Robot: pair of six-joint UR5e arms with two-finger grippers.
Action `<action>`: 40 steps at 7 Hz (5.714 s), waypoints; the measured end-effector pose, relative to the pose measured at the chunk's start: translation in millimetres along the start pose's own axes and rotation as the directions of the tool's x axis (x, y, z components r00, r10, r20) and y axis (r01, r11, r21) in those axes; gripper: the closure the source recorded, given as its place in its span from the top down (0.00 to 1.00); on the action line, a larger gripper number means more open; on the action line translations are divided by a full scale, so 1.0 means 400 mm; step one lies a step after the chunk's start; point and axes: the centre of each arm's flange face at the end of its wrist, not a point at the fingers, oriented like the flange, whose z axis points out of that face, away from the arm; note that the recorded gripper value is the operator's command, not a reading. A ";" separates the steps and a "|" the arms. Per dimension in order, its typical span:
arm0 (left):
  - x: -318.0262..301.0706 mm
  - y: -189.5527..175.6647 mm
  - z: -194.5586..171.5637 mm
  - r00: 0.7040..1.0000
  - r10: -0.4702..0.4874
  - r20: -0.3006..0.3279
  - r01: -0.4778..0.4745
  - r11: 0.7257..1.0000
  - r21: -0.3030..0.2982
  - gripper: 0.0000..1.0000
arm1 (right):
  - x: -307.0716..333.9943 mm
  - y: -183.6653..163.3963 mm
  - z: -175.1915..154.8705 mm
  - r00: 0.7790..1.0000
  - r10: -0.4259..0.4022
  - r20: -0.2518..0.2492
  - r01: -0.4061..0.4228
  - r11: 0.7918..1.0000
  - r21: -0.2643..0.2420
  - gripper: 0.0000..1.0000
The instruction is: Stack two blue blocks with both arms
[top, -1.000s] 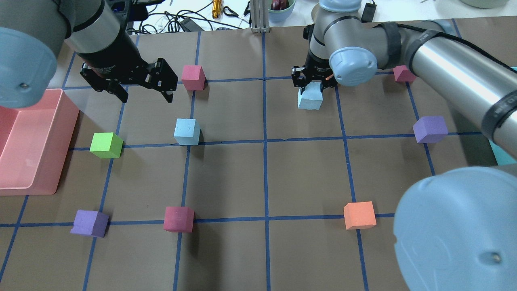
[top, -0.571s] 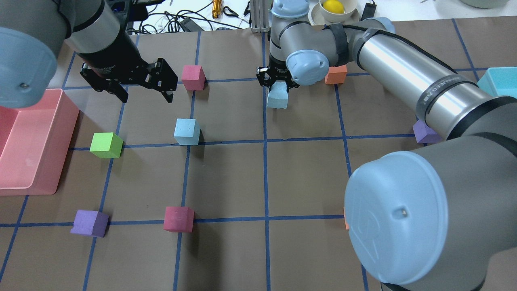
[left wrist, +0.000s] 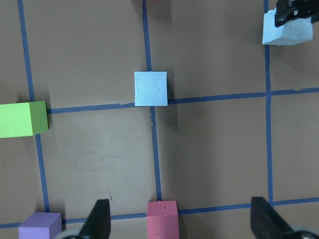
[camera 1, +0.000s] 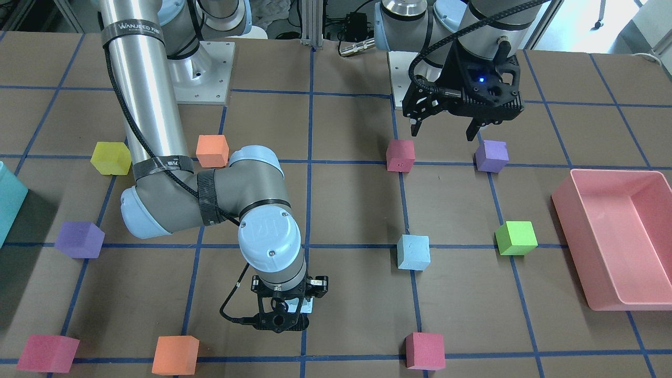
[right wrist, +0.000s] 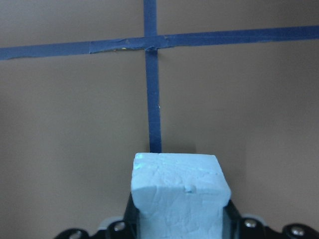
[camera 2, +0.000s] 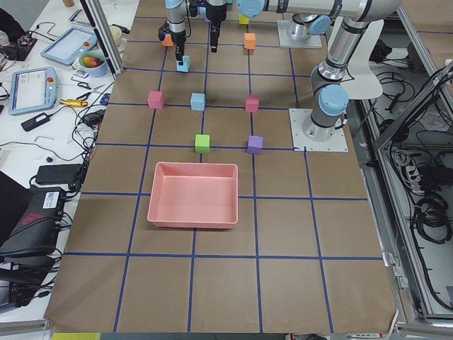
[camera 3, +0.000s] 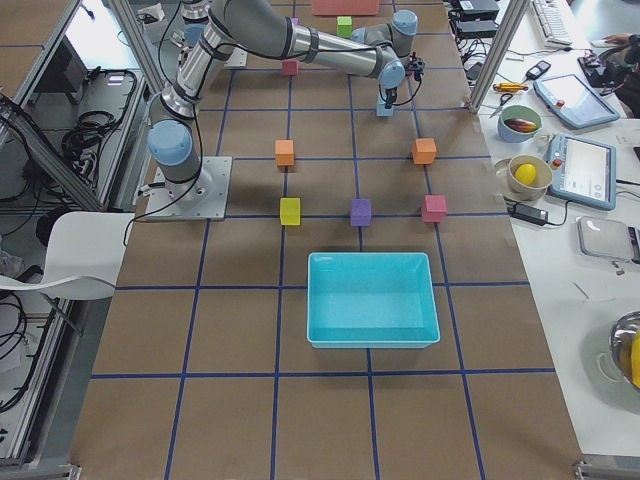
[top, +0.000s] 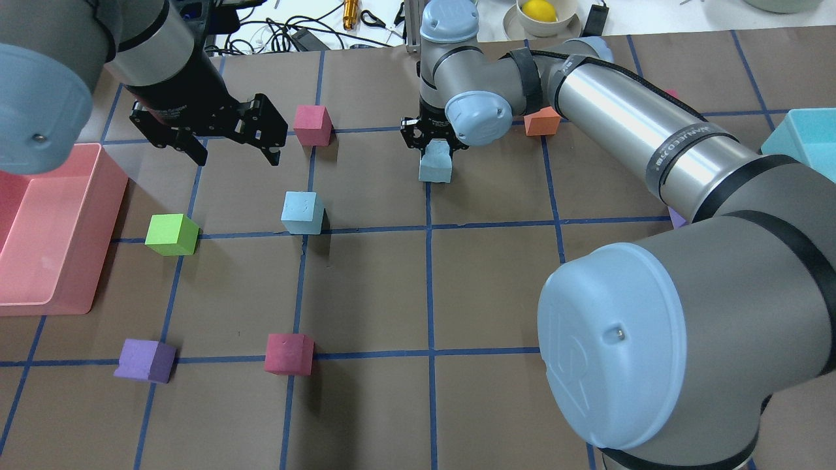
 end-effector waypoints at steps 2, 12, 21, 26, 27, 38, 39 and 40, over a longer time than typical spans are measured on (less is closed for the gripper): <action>0.005 -0.003 0.014 1.000 0.000 -0.003 0.000 1.000 -0.007 1.00 | -0.003 0.001 0.008 1.000 0.000 -0.001 0.000 1.000 -0.004 0.71; -0.066 -0.238 0.656 0.996 0.079 0.044 -0.075 0.993 -0.088 1.00 | 0.183 -0.011 -0.281 0.997 0.036 -0.066 -0.039 0.999 -0.036 1.00; -0.042 -0.323 0.740 0.995 -0.098 0.025 0.100 0.992 -0.079 0.37 | 0.485 0.364 -0.636 0.992 0.042 -0.122 -0.048 0.998 -0.046 1.00; 0.350 -0.513 0.593 0.992 -0.108 -0.067 0.109 0.994 0.008 0.40 | 0.512 0.436 -0.675 0.993 0.001 -0.118 -0.016 0.992 -0.124 1.00; 0.426 -0.515 0.617 0.993 -0.090 -0.071 0.092 0.996 0.015 0.40 | 0.517 0.438 -0.674 0.992 -0.052 -0.112 0.036 0.990 -0.139 1.00; 0.508 -0.494 0.629 0.980 -0.189 -0.068 0.188 0.982 -0.015 1.00 | 0.514 0.433 -0.691 0.992 0.042 -0.118 -0.052 0.995 -0.084 1.00; 0.484 -0.482 0.542 0.977 -0.200 -0.073 0.198 0.980 -0.027 1.00 | 0.514 0.430 -0.693 0.992 0.042 -0.117 -0.051 0.996 -0.076 1.00; 0.439 -0.466 0.436 0.973 -0.214 -0.082 0.211 0.976 -0.050 1.00 | 0.513 0.428 -0.695 0.992 0.040 -0.116 -0.048 0.997 -0.066 1.00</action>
